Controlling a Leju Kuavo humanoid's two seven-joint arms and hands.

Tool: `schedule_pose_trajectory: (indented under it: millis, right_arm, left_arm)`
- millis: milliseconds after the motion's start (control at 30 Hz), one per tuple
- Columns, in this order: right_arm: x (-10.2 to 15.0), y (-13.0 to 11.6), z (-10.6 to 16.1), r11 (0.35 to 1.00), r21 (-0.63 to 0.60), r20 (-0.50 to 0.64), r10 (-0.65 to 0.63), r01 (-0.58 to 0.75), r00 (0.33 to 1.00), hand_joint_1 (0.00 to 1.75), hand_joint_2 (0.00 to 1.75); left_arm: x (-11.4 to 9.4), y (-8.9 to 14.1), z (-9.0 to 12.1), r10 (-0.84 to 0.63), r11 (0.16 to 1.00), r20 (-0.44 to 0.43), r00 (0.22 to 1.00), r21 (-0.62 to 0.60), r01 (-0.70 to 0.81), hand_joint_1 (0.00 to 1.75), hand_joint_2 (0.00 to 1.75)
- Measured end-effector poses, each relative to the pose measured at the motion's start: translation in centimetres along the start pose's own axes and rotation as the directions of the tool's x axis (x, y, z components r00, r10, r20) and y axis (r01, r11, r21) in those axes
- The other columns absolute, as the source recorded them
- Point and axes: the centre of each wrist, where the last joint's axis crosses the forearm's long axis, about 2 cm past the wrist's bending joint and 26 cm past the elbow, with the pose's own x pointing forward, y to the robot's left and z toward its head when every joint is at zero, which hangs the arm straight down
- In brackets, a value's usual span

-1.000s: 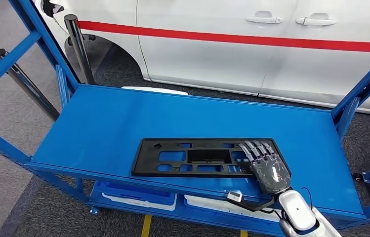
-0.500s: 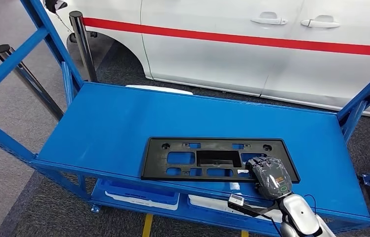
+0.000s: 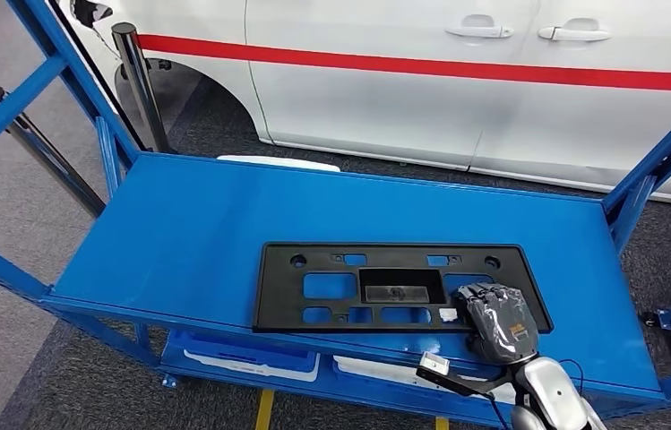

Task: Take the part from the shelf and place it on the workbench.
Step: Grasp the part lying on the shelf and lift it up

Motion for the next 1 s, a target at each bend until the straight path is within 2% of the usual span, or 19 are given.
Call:
schedule_pose_trajectory:
  millis: [167,300,400,567,767,900,1000]
  right_arm:
    - [3.9,-1.4,-0.8,0.957,-0.231,0.037,-0.169,0.173,0.985,1.75,1.75]
    - [7.5,-2.5,-0.9,0.893,-0.378,0.093,-0.226,0.244,0.97,1.75,1.75]
    - [9.3,-2.9,-0.6,0.866,-0.418,0.107,-0.254,0.275,0.961,1.75,1.75]
    - [10.6,-3.5,-0.7,0.833,-0.462,0.131,-0.276,0.305,0.952,1.75,1.75]
    - [13.3,-3.8,0.3,0.814,-0.495,0.171,-0.253,0.305,0.952,1.75,1.75]
    - [14.5,-3.6,0.9,0.833,-0.482,0.158,-0.222,0.271,0.962,1.75,1.75]
    - [14.9,-3.6,0.9,0.839,-0.48,0.149,-0.211,0.257,0.966,1.75,1.75]
  left_arm:
    - [-0.4,-0.2,0.3,0.033,0.999,0.014,0.999,0.011,-0.033,0.0,0.0]
    - [-0.6,-0.4,0.5,0.073,0.997,0.037,0.997,0.018,-0.074,0.0,0.0]
    - [-0.8,-0.6,0.6,0.092,0.996,0.036,0.995,0.02,-0.092,0.0,0.0]
    - [-0.8,-0.6,0.7,0.107,0.994,0.041,0.993,0.021,-0.108,0.0,0.0]
    - [-1.3,-0.8,1.0,0.167,0.986,0.062,0.984,0.018,-0.168,0.0,0.0]
    - [-1.6,-0.9,1.2,0.195,0.981,0.067,0.979,0.013,-0.196,0.0,1.75]
    - [-1.7,-0.8,1.2,0.205,0.978,0.072,0.976,0.011,-0.207,0.0,1.75]
